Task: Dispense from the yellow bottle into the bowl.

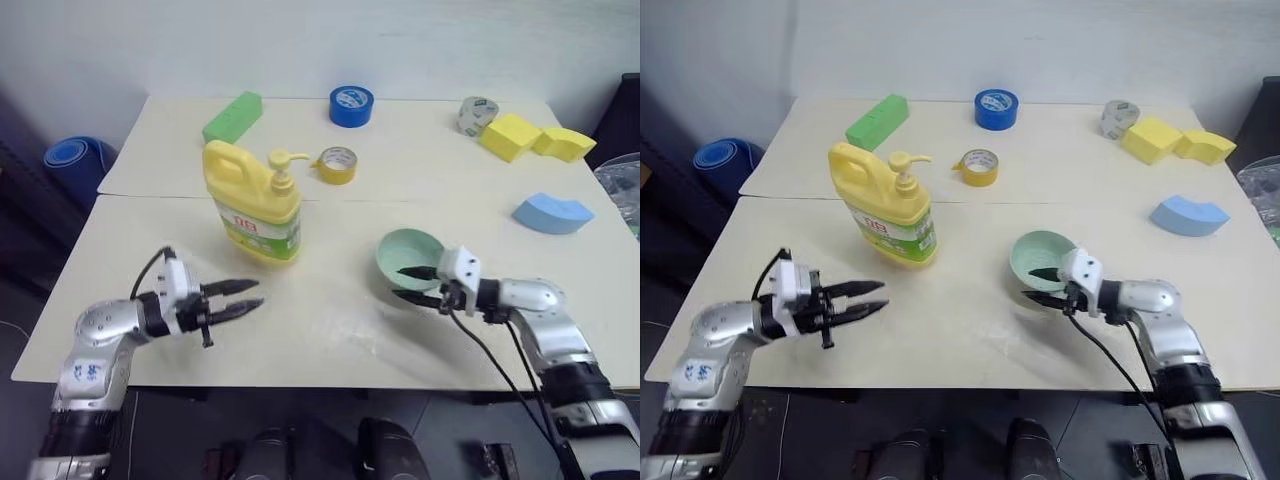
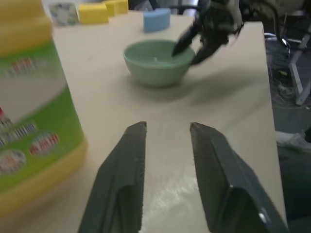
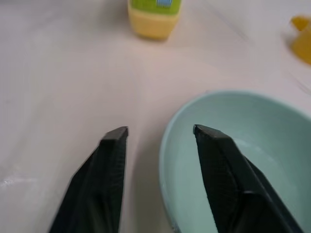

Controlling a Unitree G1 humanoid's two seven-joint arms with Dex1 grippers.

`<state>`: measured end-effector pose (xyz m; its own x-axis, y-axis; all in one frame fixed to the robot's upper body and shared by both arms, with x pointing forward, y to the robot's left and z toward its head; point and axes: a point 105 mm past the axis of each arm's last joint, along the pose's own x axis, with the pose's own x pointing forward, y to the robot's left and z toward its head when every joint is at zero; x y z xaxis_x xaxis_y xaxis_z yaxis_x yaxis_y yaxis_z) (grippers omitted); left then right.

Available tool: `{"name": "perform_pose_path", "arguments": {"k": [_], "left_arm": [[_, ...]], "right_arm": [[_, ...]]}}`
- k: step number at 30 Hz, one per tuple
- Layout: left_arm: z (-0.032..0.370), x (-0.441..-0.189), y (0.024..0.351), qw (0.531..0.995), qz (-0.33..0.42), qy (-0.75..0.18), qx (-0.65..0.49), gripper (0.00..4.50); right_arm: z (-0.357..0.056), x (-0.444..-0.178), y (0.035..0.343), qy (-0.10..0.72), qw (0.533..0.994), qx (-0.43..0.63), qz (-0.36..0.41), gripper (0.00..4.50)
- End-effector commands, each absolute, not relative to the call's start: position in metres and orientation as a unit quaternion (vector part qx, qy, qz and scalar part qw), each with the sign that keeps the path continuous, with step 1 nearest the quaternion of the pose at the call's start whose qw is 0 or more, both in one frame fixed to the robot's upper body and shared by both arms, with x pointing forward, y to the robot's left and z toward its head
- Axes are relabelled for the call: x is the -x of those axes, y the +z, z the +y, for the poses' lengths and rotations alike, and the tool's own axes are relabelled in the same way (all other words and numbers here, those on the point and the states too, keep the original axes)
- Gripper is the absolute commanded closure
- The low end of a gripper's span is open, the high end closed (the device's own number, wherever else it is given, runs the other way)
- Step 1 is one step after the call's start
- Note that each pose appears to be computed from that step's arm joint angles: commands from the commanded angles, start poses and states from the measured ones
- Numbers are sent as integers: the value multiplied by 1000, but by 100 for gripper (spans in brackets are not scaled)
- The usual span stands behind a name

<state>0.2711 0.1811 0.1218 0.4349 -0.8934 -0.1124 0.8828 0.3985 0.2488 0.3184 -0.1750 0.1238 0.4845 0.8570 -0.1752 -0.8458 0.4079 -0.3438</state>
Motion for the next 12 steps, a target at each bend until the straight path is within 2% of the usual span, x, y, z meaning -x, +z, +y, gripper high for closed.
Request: {"name": "perform_pose_path", "arguments": {"k": [1, 3, 4, 5, 8, 12], "left_arm": [[204, -266, 114, 852, -41, -479, -209, 191], [215, -256, 99, 857, -24, -460, -230, 140], [220, -250, 90, 855, -16, -454, -249, 134], [226, -244, 81, 854, -3, -447, -267, 134], [237, -233, 66, 864, 20, -427, -267, 134], [239, -227, 58, 859, 28, -430, -278, 134]], "right_arm": [[-200, -283, 139, 516, 827, 216, -50, 132], [-215, -262, 125, 515, 828, 221, -24, 73], [-221, -250, 118, 516, 826, 227, -11, 20], [-227, -238, 109, 519, 823, 231, 7, 4], [-237, -216, 95, 509, 827, 235, 29, 1], [-246, -211, 88, 475, 846, 242, 32, 1]]}}
